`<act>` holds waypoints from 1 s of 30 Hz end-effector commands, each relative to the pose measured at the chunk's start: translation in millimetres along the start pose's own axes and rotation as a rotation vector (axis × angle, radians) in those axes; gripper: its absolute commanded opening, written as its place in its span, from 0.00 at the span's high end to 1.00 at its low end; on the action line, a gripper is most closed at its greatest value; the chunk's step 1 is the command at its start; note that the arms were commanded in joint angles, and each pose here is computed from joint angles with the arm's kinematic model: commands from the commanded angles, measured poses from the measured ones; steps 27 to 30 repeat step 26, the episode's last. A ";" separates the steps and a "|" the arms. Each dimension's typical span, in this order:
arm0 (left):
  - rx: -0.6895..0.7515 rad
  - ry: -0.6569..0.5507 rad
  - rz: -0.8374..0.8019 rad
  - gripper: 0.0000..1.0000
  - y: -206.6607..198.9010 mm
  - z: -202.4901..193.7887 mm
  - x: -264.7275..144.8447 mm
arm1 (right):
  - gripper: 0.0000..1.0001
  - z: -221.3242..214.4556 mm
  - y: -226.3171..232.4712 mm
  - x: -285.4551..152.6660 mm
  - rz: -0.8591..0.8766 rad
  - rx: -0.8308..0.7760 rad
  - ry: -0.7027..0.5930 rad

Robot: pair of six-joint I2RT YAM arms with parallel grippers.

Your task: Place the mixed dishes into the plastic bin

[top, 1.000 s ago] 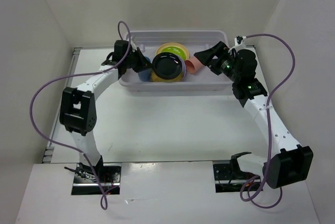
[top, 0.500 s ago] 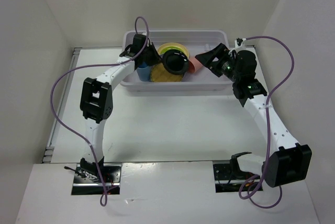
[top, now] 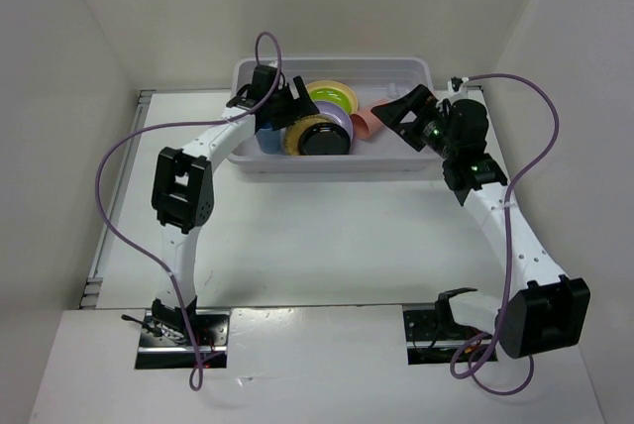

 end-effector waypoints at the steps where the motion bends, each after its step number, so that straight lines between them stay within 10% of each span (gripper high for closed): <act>1: 0.037 -0.108 -0.073 0.03 -34.7 32.3 -49.0 | 0.00 5.9 10.9 -20.2 0.035 -0.010 -0.053; 16: 0.114 -0.578 -0.275 0.00 -68.0 1.3 -350.7 | 0.00 1.0 -24.6 -30.1 -0.029 -0.035 0.028; 30: 0.102 -0.697 -0.118 0.00 -5.5 -69.6 -426.2 | 0.00 -3.1 -13.4 -42.7 0.048 -0.121 0.016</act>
Point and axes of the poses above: each gripper's point midway between its finger pads, its own x axis out along the fingers, its own y axis along the line the jaws close on, z = x × y, the point moved 9 cm from there along -x, back along the fingers
